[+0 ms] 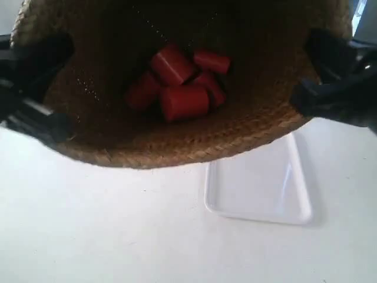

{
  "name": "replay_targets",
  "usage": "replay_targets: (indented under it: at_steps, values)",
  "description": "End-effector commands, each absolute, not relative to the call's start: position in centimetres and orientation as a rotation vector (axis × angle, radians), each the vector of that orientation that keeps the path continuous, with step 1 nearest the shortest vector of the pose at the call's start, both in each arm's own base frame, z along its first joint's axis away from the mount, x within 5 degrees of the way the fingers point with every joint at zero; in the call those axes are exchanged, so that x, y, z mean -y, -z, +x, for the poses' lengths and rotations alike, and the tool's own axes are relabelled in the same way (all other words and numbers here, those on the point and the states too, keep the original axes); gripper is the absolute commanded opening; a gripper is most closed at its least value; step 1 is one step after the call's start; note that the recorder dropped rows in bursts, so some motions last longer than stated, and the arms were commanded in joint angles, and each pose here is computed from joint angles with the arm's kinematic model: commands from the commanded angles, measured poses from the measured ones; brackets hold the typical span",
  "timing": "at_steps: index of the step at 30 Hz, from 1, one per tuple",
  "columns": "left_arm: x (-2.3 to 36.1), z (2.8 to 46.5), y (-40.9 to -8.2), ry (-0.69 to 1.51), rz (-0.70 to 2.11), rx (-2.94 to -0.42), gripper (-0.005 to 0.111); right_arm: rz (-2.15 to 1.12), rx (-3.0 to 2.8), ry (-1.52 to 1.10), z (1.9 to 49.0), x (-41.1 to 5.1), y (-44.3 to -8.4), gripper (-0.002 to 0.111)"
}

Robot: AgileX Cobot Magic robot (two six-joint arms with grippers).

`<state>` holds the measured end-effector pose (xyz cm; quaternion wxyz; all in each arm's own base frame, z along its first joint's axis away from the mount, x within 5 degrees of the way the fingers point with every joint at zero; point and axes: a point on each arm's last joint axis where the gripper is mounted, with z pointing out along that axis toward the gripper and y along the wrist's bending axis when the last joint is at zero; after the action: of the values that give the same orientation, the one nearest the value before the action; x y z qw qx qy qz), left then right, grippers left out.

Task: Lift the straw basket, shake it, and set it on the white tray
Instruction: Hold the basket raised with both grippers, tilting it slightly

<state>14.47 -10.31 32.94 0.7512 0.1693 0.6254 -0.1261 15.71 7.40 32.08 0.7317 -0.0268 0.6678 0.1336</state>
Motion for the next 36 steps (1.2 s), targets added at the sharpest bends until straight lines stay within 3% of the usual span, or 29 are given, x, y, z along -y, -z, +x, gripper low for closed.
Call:
replay_targets:
  at_steps: [1,3,12,21,23,26,28,29,30,31,33,36]
  values:
    - [11.6,18.1,-30.1,0.162,0.425,-1.555,0.000,-0.059,-1.525,-0.074,19.1,-8.0,-30.1,0.000]
    - [13.0,17.8,-29.7,0.254,0.550,-1.592,0.000,-0.143,-1.628,-0.147,19.7,-9.4,-29.3,0.000]
    - [13.0,16.2,-31.2,0.354,0.522,-1.533,0.000,-0.169,-1.628,-0.308,17.5,-9.3,-30.7,0.000]
    - [13.6,17.8,-29.2,0.282,0.479,-1.633,0.000,-0.176,-1.700,-0.271,18.9,-10.2,-29.1,0.000]
    - [14.2,14.4,-30.5,0.425,0.668,-1.596,0.000,-0.323,-1.716,-0.461,15.8,-10.7,-30.3,0.000]
    - [13.1,11.1,-32.4,0.531,0.684,-1.456,0.000,-0.333,-1.567,-0.557,12.2,-8.9,-32.3,0.000]
    - [11.9,10.8,-32.5,0.483,0.598,-1.443,0.000,-0.234,-1.482,-0.484,11.7,-7.2,-32.3,0.000]
    - [11.4,11.8,-32.0,0.376,0.528,-1.475,0.000,-0.145,-1.464,-0.394,12.4,-6.5,-31.5,0.000]
    - [11.3,14.2,-31.1,0.133,0.443,-1.501,0.000,-0.048,-1.497,-0.195,15.0,-6.6,-29.7,0.000]
    - [11.8,15.0,-30.8,0.092,0.478,-1.499,0.000,-0.056,-1.510,-0.146,16.1,-7.2,-29.4,0.000]
    - [13.6,16.9,-30.2,0.124,0.553,-1.573,0.000,-0.167,-1.628,-0.172,18.7,-10.3,-28.7,0.000]
    - [13.7,16.4,-30.0,0.176,0.585,-1.603,0.000,-0.267,-1.662,-0.276,18.2,-11.9,-29.1,0.000]
